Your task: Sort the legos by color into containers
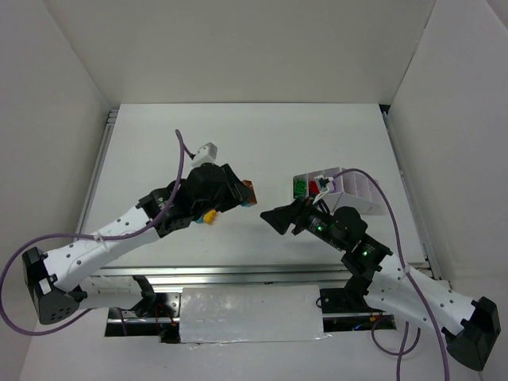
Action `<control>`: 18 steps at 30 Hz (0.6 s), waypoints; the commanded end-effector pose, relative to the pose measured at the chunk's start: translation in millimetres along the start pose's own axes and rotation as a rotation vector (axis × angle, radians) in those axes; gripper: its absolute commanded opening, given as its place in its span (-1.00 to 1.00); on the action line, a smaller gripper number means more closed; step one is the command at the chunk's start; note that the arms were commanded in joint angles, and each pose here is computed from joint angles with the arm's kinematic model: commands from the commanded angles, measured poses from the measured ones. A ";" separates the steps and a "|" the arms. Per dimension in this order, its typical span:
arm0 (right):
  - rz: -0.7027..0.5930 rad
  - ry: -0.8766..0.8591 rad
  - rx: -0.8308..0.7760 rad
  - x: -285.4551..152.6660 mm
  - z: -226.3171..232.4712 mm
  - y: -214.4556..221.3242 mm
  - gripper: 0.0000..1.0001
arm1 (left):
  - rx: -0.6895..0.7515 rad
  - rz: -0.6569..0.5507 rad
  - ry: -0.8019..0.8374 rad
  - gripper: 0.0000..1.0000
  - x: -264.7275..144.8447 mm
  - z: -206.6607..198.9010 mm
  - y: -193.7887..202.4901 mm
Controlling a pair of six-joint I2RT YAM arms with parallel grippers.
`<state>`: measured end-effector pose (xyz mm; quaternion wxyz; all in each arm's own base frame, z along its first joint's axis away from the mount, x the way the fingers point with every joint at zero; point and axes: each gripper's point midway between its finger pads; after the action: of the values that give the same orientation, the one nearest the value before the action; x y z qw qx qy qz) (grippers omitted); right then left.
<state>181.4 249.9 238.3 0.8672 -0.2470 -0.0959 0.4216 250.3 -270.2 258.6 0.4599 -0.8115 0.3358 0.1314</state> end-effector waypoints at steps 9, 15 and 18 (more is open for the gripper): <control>-0.233 -0.014 -0.067 10.0 16.4 -36.6 0.67 | -0.043 -0.016 0.112 -1.00 1.5 -76.6 8.3; -0.291 0.021 -0.050 8.9 7.7 -43.5 0.05 | -0.036 -0.003 0.125 -1.00 6.8 -84.5 13.4; -0.297 0.034 -0.055 9.9 4.4 -44.3 -0.25 | -0.032 0.002 0.132 -1.00 5.9 -87.7 14.9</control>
<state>207.0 243.6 255.4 0.9032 -0.2626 -0.1180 0.3185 234.3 -340.9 265.9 0.4472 -0.8071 0.3689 0.1118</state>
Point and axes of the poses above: each gripper's point midway between its finger pads, its own x axis out along the fingers, its own z axis along the line the jaws close on, y = z × x, and after that the axes turned 12 degrees about x, right-handed
